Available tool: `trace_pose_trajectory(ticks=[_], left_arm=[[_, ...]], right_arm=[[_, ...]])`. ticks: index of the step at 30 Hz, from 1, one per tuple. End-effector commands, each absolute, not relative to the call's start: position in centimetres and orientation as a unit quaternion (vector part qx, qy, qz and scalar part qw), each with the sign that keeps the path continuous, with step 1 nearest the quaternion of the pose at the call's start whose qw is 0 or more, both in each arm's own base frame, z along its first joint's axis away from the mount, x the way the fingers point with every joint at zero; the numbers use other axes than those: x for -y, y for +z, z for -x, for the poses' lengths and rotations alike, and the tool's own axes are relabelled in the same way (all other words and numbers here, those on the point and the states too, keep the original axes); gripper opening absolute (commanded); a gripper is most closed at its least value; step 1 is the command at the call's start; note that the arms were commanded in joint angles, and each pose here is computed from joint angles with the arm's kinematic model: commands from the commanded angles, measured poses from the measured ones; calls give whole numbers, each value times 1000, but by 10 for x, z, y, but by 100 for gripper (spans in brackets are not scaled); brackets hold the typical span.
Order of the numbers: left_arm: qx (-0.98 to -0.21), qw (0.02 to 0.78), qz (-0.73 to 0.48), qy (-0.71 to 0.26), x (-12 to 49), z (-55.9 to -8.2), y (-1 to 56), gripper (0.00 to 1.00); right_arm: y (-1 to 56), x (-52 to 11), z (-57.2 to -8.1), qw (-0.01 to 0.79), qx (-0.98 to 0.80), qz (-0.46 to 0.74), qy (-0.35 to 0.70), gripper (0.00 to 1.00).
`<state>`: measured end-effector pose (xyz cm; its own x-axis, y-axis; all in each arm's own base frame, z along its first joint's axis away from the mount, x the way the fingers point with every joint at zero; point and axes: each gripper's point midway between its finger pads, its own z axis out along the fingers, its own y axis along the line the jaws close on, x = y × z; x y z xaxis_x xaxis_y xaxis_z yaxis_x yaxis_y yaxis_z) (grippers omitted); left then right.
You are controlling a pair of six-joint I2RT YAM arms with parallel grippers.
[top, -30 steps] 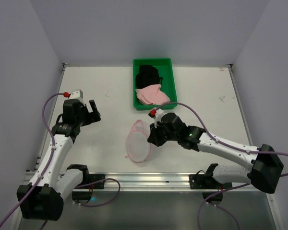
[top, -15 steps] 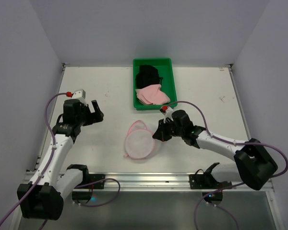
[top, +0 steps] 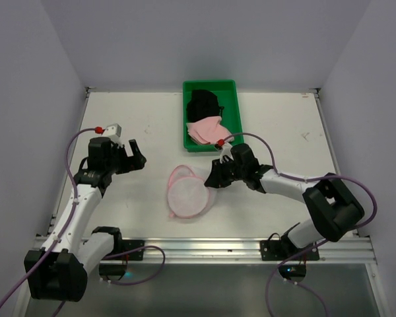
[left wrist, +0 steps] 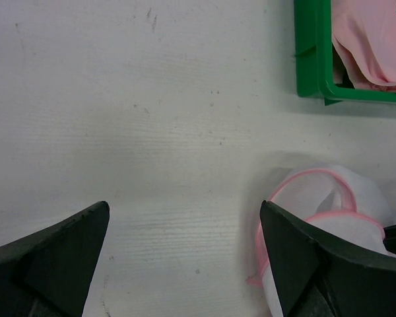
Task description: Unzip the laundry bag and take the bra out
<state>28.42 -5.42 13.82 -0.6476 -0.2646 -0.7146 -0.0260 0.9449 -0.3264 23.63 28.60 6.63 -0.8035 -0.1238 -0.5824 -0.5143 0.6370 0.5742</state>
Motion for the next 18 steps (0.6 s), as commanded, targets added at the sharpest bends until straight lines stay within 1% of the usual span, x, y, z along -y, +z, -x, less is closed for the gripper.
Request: trace_pose_trajectory(ticks=[1,2,4,5,10,11,12,13,14,15,16,18], left_arm=[[-887,434,71,-140,51,-291,147,100],[-886,436,72,-140,51,-291,148,100],[-886,437,73,-140,50,-291,148,100],[-885,437,71,-141,51,-291,149,100],[-886,437,73,-139,50,-291,149,100],[-886,437,73,-138,50,-291,149,100],[-885,439,73,-139,50,-291,150,100],[-885,439,74,-138,50,-291,150,100],[-884,440,74,-137,50,-291,151,100],[-883,442,75,-137,49,-292,153,100],[-883,443,75,-136,49,-293,153,100],[-882,445,77,-135,48,-294,157,100]], right_arm=[[100,-299,-245,287,-837,211,415,25],[105,-300,-243,290,-832,216,421,34],[120,-302,-240,298,-820,224,435,42],[126,-303,-239,301,-815,228,439,50],[163,-302,-236,326,-797,230,453,69],[171,-301,-240,340,-795,225,449,75],[175,-297,-242,349,-799,215,441,79],[190,-292,-246,374,-793,208,434,81],[199,-284,-259,406,-797,188,407,86],[201,-275,-264,416,-805,176,385,89],[219,-266,-272,444,-801,165,366,91],[224,-235,-289,466,-818,125,313,91]])
